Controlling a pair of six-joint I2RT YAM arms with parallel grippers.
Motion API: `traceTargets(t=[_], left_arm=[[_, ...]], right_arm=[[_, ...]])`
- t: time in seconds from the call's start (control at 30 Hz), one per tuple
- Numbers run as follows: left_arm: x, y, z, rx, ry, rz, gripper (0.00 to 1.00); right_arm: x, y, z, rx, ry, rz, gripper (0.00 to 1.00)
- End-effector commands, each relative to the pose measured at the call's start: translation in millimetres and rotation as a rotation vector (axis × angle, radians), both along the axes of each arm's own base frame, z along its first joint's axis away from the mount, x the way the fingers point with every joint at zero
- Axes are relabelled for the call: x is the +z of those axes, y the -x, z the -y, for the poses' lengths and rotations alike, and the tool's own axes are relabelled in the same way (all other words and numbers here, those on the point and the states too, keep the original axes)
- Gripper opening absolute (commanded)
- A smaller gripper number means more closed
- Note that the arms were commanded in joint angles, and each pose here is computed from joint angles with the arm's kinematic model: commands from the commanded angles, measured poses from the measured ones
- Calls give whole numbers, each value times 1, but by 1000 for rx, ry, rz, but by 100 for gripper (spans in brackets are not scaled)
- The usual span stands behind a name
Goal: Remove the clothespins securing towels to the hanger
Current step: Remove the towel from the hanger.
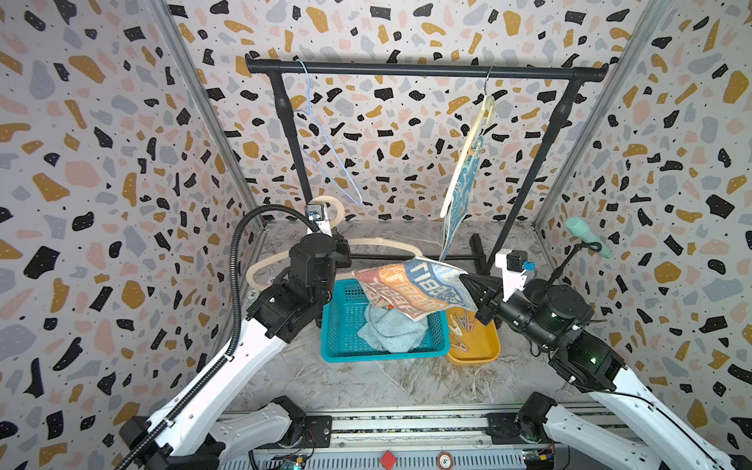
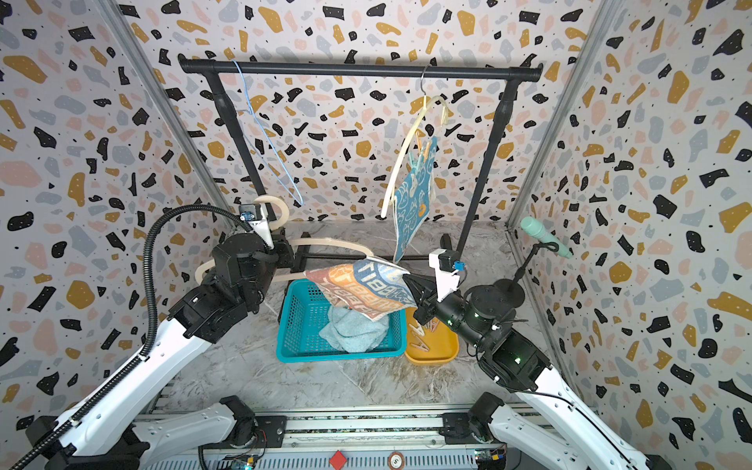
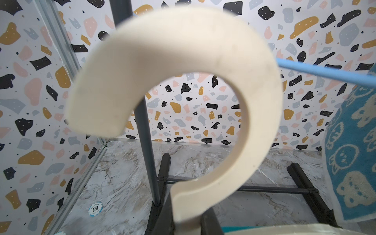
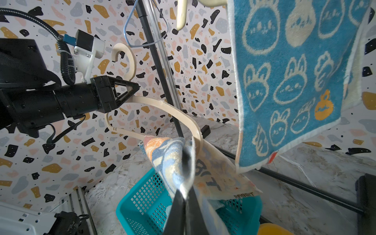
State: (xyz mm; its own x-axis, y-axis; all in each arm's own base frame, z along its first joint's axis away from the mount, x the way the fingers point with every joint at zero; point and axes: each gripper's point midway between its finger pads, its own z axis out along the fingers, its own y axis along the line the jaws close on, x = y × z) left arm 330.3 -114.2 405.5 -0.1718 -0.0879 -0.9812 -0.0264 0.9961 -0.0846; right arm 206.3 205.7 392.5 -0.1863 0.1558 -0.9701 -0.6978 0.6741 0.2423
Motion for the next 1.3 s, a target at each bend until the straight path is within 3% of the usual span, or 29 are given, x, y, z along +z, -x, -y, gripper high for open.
traceTargets(t=[0.0, 1.27], left_arm=[[13, 4, -14, 61, -5, 54, 0], [-8, 2, -29, 141, -71, 33, 0]], right_arm=[[36, 12, 13, -8, -74, 57, 0], [112, 50, 65, -78, -166, 184, 0]])
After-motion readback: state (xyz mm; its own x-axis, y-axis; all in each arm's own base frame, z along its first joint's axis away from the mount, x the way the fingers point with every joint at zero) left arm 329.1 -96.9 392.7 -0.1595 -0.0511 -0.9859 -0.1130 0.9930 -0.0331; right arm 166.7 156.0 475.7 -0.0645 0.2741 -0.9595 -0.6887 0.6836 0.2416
